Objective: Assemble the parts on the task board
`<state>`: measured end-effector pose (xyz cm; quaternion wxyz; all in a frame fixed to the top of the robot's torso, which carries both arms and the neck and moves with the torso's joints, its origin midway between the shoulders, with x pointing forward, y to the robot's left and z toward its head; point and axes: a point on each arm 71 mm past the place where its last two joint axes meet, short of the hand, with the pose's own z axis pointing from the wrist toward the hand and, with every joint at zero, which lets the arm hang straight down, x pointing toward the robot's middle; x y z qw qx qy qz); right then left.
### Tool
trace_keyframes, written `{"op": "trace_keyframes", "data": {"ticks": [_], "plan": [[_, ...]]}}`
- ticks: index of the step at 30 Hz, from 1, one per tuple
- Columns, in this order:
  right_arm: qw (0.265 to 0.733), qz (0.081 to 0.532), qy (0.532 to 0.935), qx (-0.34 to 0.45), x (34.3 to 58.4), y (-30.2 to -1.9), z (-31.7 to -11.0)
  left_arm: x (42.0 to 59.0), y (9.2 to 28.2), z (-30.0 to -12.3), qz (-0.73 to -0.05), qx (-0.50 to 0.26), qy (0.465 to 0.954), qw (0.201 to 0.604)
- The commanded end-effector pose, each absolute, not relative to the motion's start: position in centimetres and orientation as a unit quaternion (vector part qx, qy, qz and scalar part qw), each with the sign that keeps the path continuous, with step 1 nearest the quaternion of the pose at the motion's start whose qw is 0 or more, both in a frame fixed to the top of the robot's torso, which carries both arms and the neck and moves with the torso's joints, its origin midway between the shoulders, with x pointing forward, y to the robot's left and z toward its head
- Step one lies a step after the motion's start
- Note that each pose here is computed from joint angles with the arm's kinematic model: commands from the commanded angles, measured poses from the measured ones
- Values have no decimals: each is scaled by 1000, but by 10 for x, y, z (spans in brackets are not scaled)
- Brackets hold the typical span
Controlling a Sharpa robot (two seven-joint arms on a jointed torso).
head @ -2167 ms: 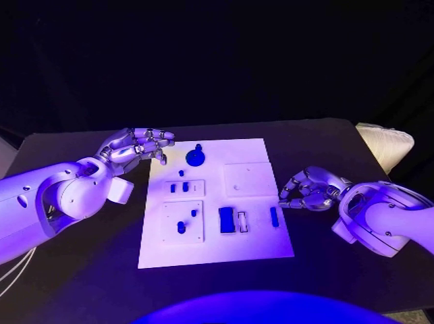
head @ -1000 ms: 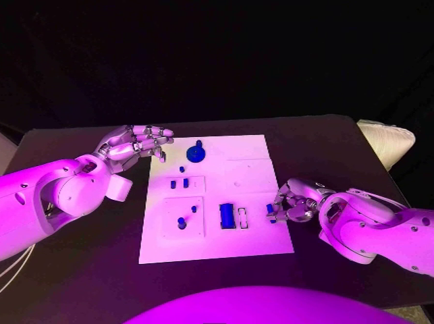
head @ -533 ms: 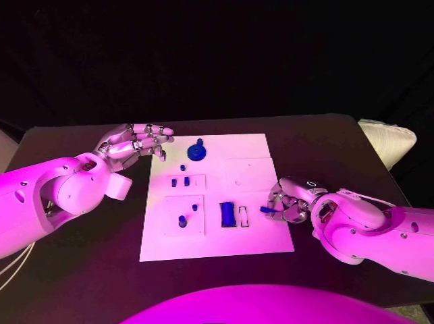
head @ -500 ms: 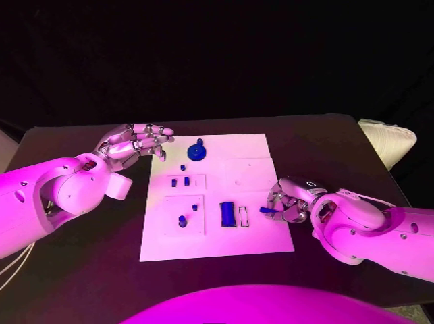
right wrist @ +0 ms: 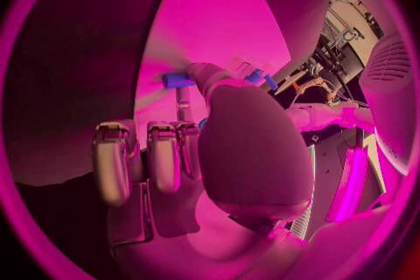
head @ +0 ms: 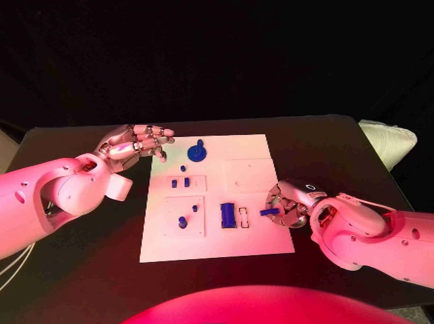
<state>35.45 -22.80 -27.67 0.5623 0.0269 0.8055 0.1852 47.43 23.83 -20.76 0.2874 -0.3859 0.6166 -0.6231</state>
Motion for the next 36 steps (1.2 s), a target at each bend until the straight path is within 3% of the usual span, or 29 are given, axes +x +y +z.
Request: {"op": "trace_keyframes", "data": {"ticks": [1, 14, 36], "plan": [[552, 192, 809, 57, 350, -228, -278, 473, 236, -207, -630, -382, 616, 280], [545, 237, 798, 102, 352, -209, -263, 473, 235, -207, -630, -382, 616, 279], [499, 222, 831, 100, 355, -184, -275, 471, 236, -207, -630, -381, 619, 274]]}}
